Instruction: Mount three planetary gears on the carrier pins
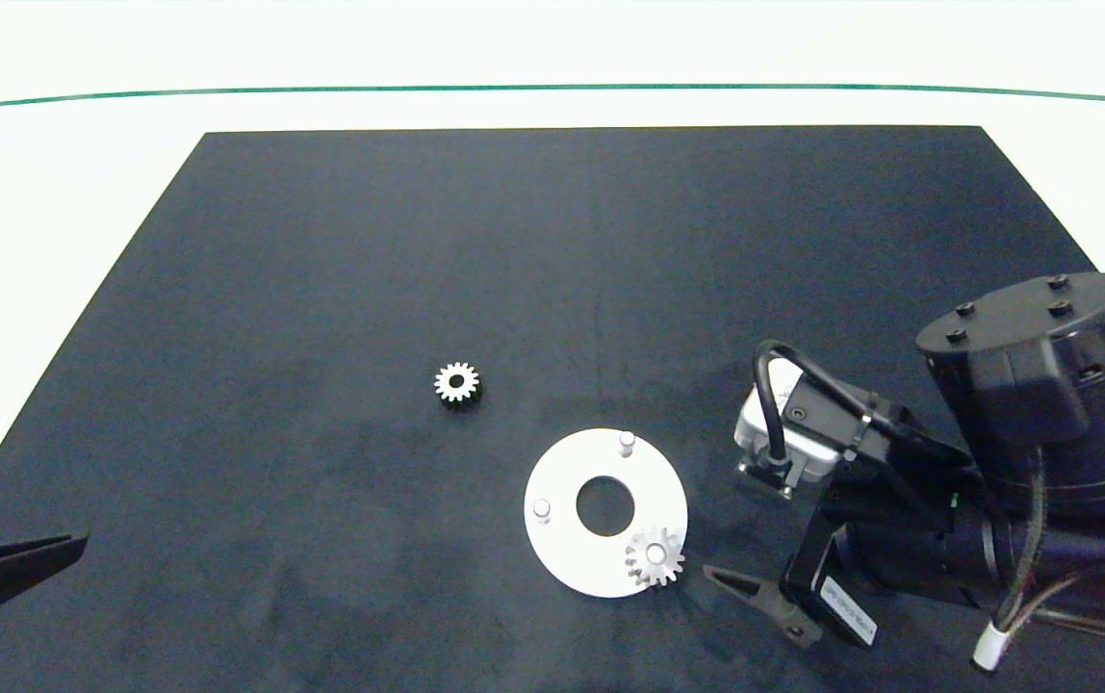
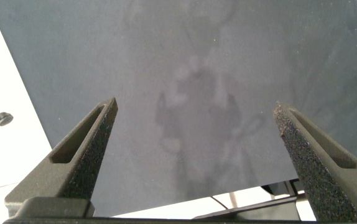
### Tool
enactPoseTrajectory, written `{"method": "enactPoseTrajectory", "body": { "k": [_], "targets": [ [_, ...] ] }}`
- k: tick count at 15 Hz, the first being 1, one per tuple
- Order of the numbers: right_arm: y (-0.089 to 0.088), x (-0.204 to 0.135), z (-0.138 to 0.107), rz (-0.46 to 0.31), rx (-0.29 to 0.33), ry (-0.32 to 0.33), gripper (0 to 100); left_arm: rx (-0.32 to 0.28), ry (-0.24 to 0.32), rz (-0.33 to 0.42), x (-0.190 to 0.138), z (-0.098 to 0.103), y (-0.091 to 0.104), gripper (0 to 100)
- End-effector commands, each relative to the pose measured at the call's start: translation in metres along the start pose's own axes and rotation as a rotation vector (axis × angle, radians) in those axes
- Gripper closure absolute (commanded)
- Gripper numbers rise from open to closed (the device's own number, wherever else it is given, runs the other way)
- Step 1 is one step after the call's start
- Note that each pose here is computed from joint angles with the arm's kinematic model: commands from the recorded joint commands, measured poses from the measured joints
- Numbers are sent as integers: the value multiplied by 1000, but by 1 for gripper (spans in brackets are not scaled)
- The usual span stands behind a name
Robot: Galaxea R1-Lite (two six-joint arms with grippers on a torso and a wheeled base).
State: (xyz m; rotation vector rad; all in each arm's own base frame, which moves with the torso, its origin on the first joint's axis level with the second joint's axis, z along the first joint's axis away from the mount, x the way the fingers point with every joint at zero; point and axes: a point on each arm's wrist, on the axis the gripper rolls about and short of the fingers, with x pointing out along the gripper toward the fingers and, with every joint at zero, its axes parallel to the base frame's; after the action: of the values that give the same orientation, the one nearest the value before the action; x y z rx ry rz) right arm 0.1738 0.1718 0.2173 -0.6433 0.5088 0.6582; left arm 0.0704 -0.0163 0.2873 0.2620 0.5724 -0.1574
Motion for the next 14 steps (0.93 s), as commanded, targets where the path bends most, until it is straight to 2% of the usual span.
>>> {"method": "enactPoseTrajectory", "body": {
  "k": [1,3,7,10,14],
  "targets": [
    [-23,-7,3,-73,57,-22,0,2,6,0,0,0,0,0],
    [-39,-9,5,-119,95,-31,0,1,4,0,0,0,0,0],
    [-57,-11,4,-175,138,-22,0,1,4,0,0,0,0,0],
    [-68,-13,9,-207,198,-42,0,1,3,1,0,-1,0,0],
    [-77,-13,14,-222,238,-30,0,1,1,1,-1,-1,0,0]
  ]
}}
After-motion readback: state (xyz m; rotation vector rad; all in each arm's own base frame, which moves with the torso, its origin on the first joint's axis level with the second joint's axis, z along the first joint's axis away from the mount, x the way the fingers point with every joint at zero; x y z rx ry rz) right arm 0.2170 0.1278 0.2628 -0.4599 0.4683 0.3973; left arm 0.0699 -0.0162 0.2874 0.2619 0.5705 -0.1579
